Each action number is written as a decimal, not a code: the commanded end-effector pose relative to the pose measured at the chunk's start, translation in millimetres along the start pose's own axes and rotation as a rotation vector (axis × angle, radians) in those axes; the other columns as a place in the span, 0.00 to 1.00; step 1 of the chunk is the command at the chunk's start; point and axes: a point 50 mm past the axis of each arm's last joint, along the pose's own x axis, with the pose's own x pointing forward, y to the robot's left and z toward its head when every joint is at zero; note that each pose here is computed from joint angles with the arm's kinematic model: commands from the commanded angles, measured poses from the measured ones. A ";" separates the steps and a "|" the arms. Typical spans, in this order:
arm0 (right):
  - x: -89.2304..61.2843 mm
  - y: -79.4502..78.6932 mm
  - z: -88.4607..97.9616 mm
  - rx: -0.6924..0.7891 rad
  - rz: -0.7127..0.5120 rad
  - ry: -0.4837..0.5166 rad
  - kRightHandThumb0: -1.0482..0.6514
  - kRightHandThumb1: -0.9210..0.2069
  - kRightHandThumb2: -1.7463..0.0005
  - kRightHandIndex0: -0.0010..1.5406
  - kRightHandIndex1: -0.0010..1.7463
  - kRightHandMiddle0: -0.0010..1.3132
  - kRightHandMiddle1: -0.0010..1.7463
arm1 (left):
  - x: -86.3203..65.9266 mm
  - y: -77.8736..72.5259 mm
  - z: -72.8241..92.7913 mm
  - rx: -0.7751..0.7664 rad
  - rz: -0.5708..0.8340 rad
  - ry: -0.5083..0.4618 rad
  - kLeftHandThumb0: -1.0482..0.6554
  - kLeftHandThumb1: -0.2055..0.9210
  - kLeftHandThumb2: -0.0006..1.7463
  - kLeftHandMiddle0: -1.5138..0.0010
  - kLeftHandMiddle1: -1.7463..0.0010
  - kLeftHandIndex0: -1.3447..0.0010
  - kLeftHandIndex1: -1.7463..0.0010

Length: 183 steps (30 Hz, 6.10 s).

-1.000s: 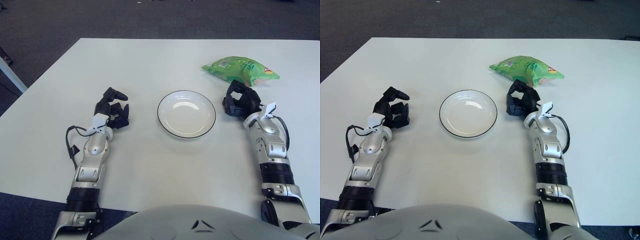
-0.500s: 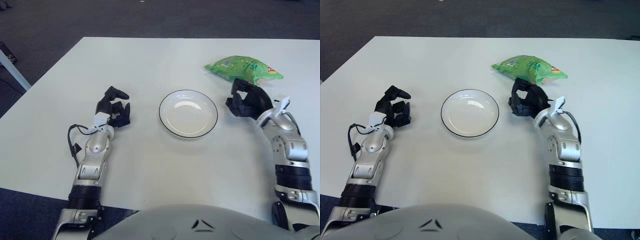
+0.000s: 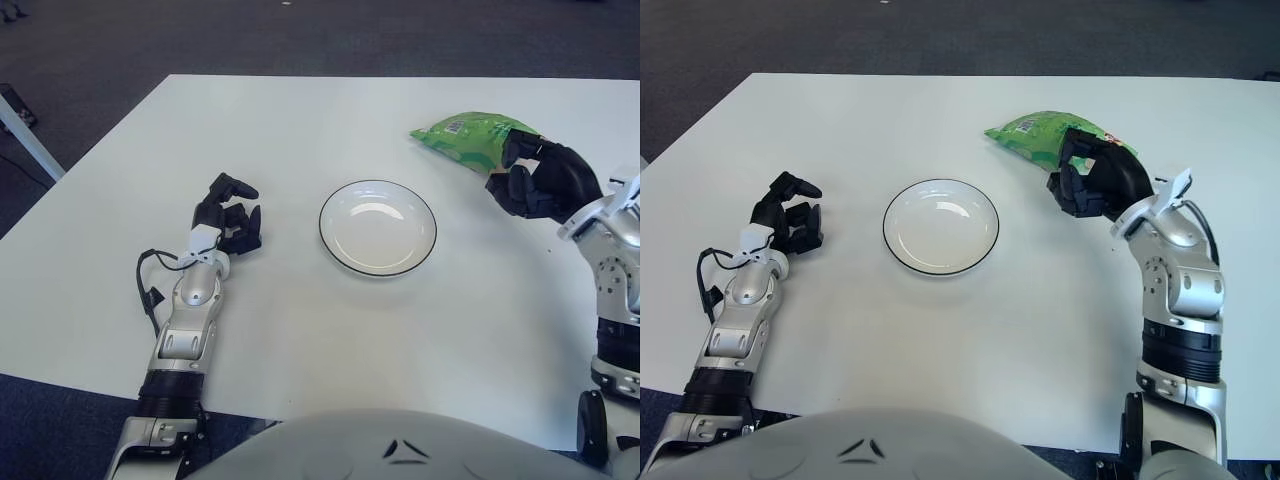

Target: Put the snack into the plate.

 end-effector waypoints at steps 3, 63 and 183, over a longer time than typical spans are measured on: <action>7.2 -2.9 12.6 -0.059 -0.026 -0.047 0.33 0.54 0.24 0.80 1.00 0.47 1.00 | -35.4 -21.9 -53.3 -0.032 -0.021 0.263 0.37 0.64 0.61 0.26 0.00 0.66 0.00; 124.5 16.1 45.4 -1.140 -0.279 -0.413 0.17 0.00 0.59 0.14 0.76 0.07 0.90 | -36.7 -1.5 -62.7 -0.054 -0.034 0.246 0.37 0.65 0.60 0.25 0.00 0.67 0.00; 70.8 -16.8 -12.6 -1.276 0.650 0.321 0.05 0.00 0.32 0.05 0.02 0.00 0.21 | -34.7 5.2 -62.3 -0.048 -0.029 0.217 0.37 0.63 0.62 0.25 0.00 0.65 0.00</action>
